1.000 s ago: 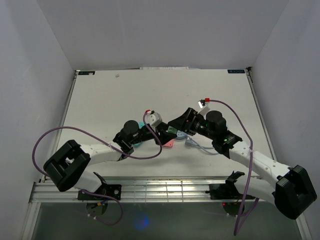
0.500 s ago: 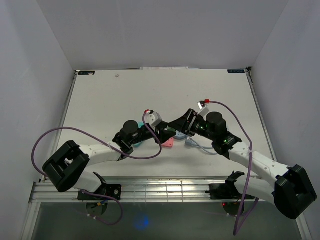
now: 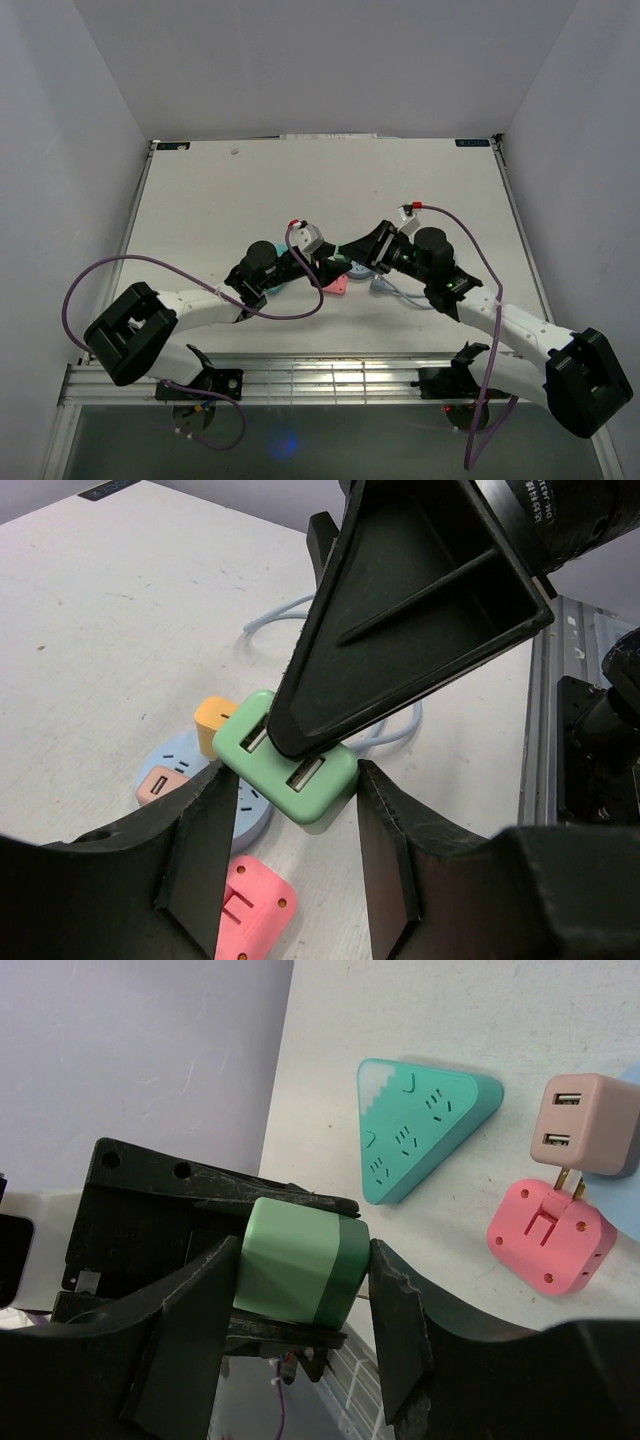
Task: Insert the plug
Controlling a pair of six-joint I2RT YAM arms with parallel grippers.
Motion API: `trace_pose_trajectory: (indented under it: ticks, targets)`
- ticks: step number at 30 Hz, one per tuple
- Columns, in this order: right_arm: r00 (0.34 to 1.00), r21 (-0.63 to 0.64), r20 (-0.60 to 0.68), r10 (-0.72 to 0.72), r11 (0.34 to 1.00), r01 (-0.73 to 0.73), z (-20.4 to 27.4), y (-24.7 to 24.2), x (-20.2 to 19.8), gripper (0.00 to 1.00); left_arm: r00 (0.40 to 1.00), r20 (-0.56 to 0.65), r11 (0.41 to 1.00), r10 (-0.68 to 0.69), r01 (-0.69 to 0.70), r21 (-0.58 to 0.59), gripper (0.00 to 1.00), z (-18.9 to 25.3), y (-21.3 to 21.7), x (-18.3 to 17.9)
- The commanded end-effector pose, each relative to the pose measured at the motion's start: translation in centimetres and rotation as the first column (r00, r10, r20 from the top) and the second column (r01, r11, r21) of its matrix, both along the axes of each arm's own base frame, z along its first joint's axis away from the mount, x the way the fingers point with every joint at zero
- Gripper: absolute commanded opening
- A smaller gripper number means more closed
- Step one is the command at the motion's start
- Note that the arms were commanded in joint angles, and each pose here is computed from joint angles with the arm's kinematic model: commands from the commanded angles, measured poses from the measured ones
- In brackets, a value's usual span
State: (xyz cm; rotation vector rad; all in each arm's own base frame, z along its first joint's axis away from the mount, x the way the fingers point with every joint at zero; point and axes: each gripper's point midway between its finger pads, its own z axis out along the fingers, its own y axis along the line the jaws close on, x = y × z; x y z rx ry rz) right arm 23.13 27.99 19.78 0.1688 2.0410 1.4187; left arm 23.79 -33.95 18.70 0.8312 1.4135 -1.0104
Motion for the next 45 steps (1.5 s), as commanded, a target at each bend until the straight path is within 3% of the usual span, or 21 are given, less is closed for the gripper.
trace_pose_trajectory:
  ticks: [1, 2, 5, 9, 11, 13, 16, 29, 45]
  targets:
    - [0.999, 0.068, 0.055, -0.002, 0.998, -0.002, 1.8, 0.0, -0.3, 0.36, 1.000, 0.027, 0.999, 0.010, -0.009, -0.044, 0.28, 1.9, 0.2, -0.1]
    - [0.999, 0.077, 0.044, -0.029, 0.997, 0.025, 1.4, -0.4, -0.3, 0.35, 1.000, 0.026, 0.999, 0.009, -0.007, -0.048, 0.37, 1.9, 0.3, -0.2]
    - [0.992, 0.134, 0.065, -0.104, 0.986, 0.095, 2.1, -1.3, 0.1, 0.30, 1.000, 0.029, 0.998, 0.011, -0.009, -0.065, 0.48, 2.3, 0.5, -0.5]
    - [0.986, 0.146, 0.074, -0.148, 0.980, 0.136, 1.8, -2.1, 0.3, 0.28, 1.000, 0.017, 0.998, 0.007, -0.006, -0.070, 0.53, 2.2, 0.4, -0.5]
    - [0.982, 0.148, 0.081, -0.170, 0.976, 0.157, 2.0, -2.4, 0.5, 0.27, 1.000, 0.007, 0.997, 0.008, -0.007, -0.071, 0.63, 2.1, 0.4, -0.5]
    - [0.978, 0.149, 0.082, -0.190, 0.973, 0.176, 1.8, -2.7, 0.6, 0.25, 1.000, 0.009, 0.997, 0.006, -0.005, -0.076, 0.89, 2.2, 0.4, -0.5]
    - [0.969, 0.161, 0.099, -0.226, 0.965, 0.209, 1.9, -3.2, 0.7, 0.24, 1.000, 0.015, 0.995, 0.002, 0.000, -0.098, 0.98, 2.8, 0.6, -1.0]
    - [0.940, 0.185, 0.122, -0.319, 0.938, 0.294, 2.2, -3.1, 0.9, 0.24, 1.000, -0.016, 0.992, 0.004, -0.006, -0.124, 0.98, 3.3, 0.7, -1.1]
    - [0.943, 0.128, 0.123, -0.309, 0.947, 0.294, 1.4, -0.9, 0.9, 0.22, 0.997, -0.043, 0.992, 0.056, -0.060, -0.107, 0.96, 2.9, 0.9, -0.1]
